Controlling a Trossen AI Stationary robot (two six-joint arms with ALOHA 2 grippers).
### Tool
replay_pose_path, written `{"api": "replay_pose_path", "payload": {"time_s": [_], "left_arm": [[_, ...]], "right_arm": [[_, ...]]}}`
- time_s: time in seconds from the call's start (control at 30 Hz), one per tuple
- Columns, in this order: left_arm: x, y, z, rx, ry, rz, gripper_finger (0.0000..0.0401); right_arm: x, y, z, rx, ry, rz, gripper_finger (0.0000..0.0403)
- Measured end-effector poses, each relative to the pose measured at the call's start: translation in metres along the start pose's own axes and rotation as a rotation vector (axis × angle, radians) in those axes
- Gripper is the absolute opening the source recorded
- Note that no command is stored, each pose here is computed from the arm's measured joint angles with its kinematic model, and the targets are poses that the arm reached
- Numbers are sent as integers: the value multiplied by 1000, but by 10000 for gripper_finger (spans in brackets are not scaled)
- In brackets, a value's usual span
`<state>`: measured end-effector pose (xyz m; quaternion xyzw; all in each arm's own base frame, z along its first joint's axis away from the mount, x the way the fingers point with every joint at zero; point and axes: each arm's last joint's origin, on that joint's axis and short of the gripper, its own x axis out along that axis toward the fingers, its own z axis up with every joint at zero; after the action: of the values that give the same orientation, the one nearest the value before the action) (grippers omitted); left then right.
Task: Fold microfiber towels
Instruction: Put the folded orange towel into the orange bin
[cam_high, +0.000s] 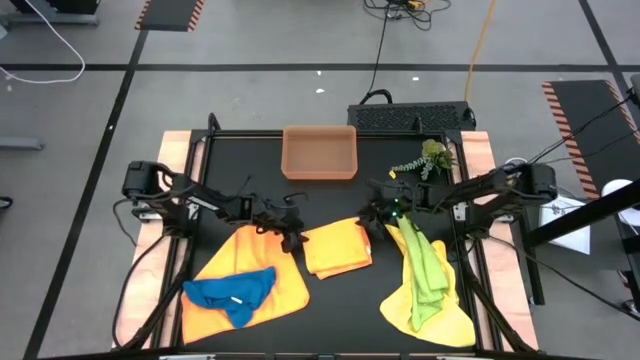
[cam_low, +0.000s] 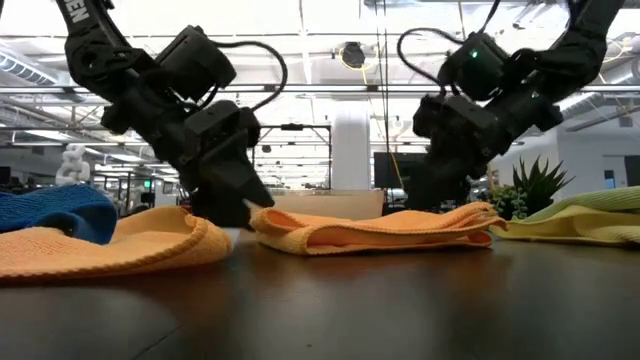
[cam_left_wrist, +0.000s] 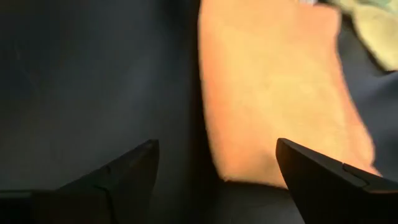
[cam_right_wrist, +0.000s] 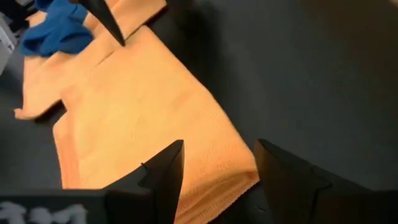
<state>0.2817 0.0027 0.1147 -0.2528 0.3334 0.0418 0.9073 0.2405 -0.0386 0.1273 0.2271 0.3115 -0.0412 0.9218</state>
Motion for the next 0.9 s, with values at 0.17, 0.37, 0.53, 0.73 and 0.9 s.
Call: {"api": "replay_pose_path", "payload": {"time_s": [0.17,0.37,0.53,0.73,0.9], "left_arm": [[7,3,-4,-50,5,8,311],[18,4,-7,-74,-13,-46,292],[20,3,-9,-71,-3,-56,265],[21,1,-12,-11,10,-48,200],[22,-2,-16,52,7,-20,113]], "right_arm": [[10,-12,-7,23,41,-37,218],[21,-20,-12,51,59,5,232],[31,-22,-16,89,62,85,223],[35,-24,-23,100,101,90,191],[32,-22,-21,90,105,94,132]]}}
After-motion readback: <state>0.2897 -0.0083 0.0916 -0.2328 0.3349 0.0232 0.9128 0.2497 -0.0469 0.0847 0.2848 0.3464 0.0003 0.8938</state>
